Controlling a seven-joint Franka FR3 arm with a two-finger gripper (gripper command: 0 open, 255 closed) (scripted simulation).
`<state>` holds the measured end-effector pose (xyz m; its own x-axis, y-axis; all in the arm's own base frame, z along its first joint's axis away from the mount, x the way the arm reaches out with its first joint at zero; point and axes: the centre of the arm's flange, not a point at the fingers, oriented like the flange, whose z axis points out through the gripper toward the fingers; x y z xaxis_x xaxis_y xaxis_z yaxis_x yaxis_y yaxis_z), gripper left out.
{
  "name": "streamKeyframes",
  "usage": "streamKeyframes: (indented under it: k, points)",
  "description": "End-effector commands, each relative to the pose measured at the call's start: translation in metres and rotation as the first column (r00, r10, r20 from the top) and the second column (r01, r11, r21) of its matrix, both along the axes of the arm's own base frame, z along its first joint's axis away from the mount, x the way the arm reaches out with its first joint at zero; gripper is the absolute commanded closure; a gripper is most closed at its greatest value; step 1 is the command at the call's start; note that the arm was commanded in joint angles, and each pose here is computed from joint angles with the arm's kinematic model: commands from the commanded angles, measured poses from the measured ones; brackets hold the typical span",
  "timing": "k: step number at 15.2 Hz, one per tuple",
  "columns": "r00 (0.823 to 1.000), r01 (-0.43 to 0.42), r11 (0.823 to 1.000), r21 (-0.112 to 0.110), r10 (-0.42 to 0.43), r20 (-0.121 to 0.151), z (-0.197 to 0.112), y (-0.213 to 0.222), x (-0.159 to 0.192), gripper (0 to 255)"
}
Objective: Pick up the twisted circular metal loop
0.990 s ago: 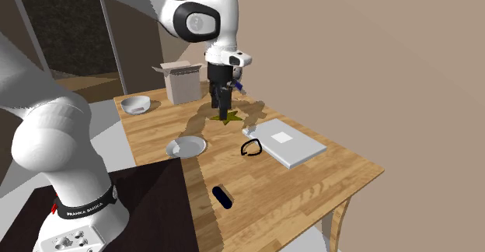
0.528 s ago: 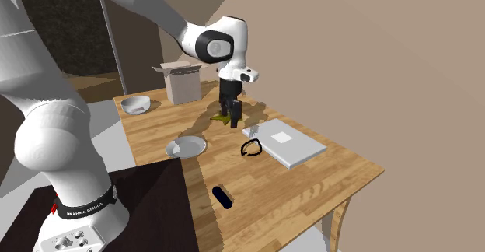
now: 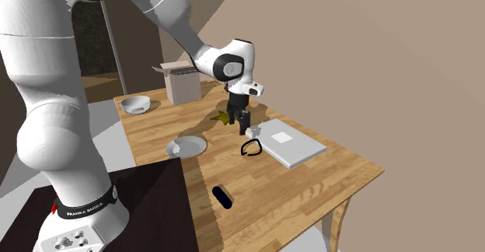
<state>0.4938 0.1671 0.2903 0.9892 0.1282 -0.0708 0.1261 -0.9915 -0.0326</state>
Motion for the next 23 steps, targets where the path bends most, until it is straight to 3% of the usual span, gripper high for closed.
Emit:
streamKeyframes:
  k: [1, 12, 22, 23]
  points:
    - [1.000, -0.016, 1.000, 0.003, 0.016, 0.002, -0.018, 0.017, 0.014, 0]
    - [0.995, -0.103, 0.995, 0.018, 0.103, 0.010, -0.114, 0.103, 0.078, 0]
    - [0.995, -0.103, 0.994, 0.018, 0.103, 0.010, -0.155, 0.104, 0.079, 0]
    - [0.995, -0.103, 0.994, 0.018, 0.103, 0.010, -0.155, 0.104, 0.078, 255]
